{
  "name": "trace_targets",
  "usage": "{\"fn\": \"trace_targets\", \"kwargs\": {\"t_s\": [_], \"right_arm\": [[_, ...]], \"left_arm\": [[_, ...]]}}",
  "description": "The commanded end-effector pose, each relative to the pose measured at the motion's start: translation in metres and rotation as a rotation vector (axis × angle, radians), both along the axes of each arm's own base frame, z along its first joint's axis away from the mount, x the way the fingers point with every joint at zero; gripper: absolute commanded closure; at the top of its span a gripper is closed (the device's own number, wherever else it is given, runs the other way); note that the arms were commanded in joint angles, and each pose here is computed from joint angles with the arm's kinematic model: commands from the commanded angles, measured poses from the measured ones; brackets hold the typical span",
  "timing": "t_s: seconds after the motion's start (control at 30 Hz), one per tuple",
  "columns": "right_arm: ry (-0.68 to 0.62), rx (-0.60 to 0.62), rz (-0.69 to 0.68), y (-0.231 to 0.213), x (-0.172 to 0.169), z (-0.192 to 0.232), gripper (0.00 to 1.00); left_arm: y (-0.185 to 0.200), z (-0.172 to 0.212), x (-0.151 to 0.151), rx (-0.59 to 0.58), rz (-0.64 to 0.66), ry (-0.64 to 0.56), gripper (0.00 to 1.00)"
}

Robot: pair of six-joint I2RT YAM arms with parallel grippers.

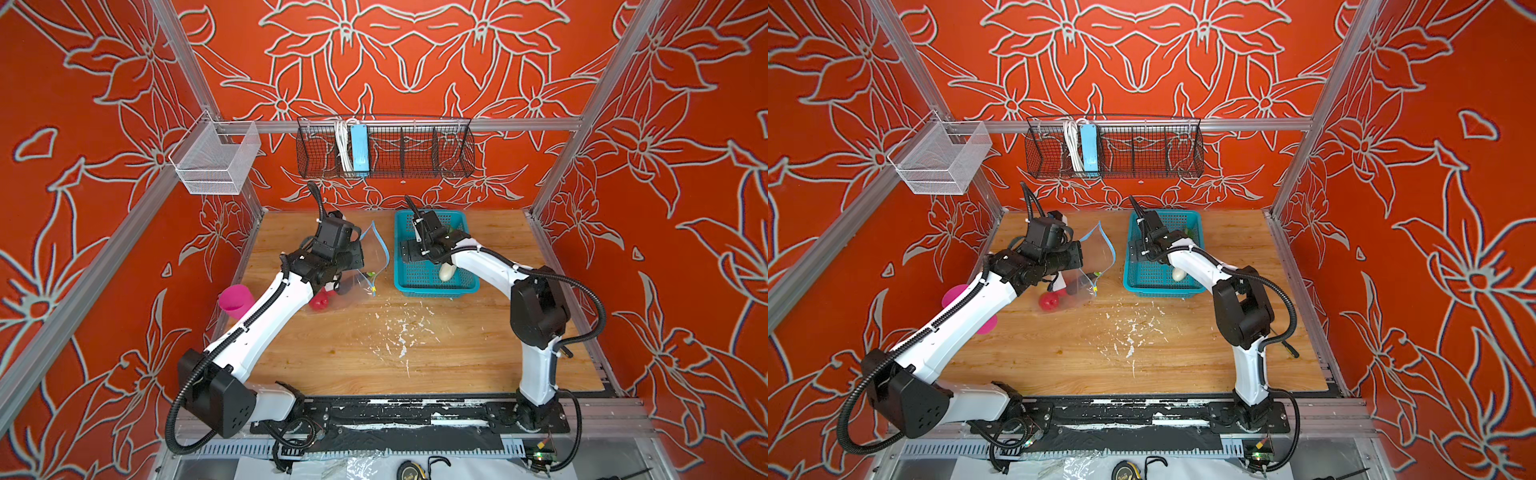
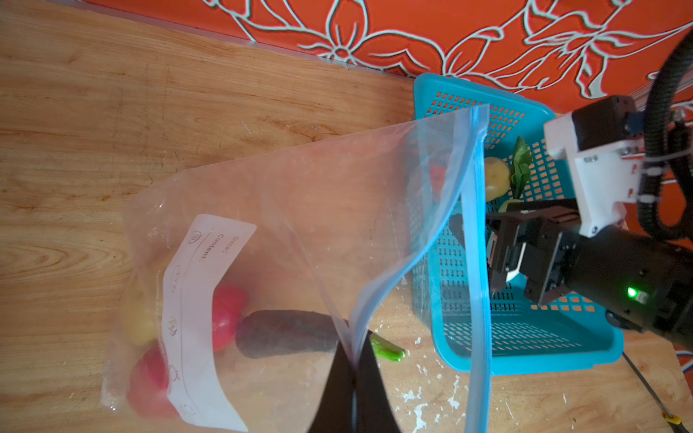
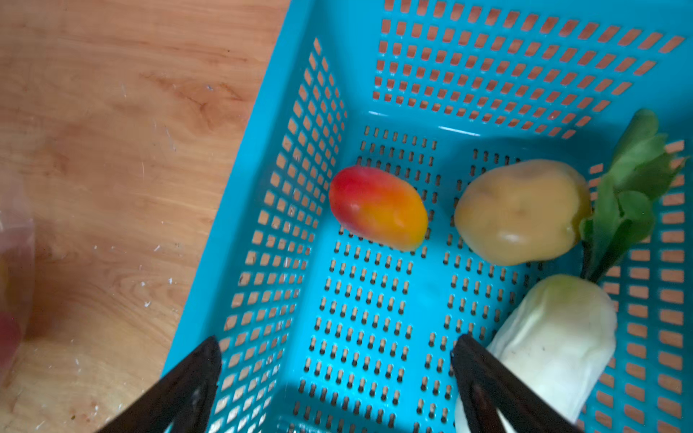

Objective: Place the food in the zip-top bag and seal the zipper
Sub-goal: 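Lower the right gripper into the basket onto the red-yellow mango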

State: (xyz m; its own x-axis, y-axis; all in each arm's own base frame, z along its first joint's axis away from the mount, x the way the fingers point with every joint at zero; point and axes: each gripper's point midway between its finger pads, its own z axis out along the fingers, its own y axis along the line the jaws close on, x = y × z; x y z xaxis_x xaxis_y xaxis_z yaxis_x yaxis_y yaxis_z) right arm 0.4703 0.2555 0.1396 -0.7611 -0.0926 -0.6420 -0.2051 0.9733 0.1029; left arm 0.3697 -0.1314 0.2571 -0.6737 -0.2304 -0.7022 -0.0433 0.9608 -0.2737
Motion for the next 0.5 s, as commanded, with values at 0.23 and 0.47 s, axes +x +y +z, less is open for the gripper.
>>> {"fn": "trace_targets", "kwargs": {"t_s": [0.23,0.47], "right_arm": [[-0.023,-0.059,-0.013,-0.006,0.025,-0.011,0.02],[-0.021,-0.087,-0.005,-0.006,0.033,-0.022,0.02]], "left_arm": [[0.001,0.015,-0.005,-0.008,-0.005,-0.038,1.00],[0.000,0.014,-0.006,-0.011,-0.008,-0.035,1.00]]}}
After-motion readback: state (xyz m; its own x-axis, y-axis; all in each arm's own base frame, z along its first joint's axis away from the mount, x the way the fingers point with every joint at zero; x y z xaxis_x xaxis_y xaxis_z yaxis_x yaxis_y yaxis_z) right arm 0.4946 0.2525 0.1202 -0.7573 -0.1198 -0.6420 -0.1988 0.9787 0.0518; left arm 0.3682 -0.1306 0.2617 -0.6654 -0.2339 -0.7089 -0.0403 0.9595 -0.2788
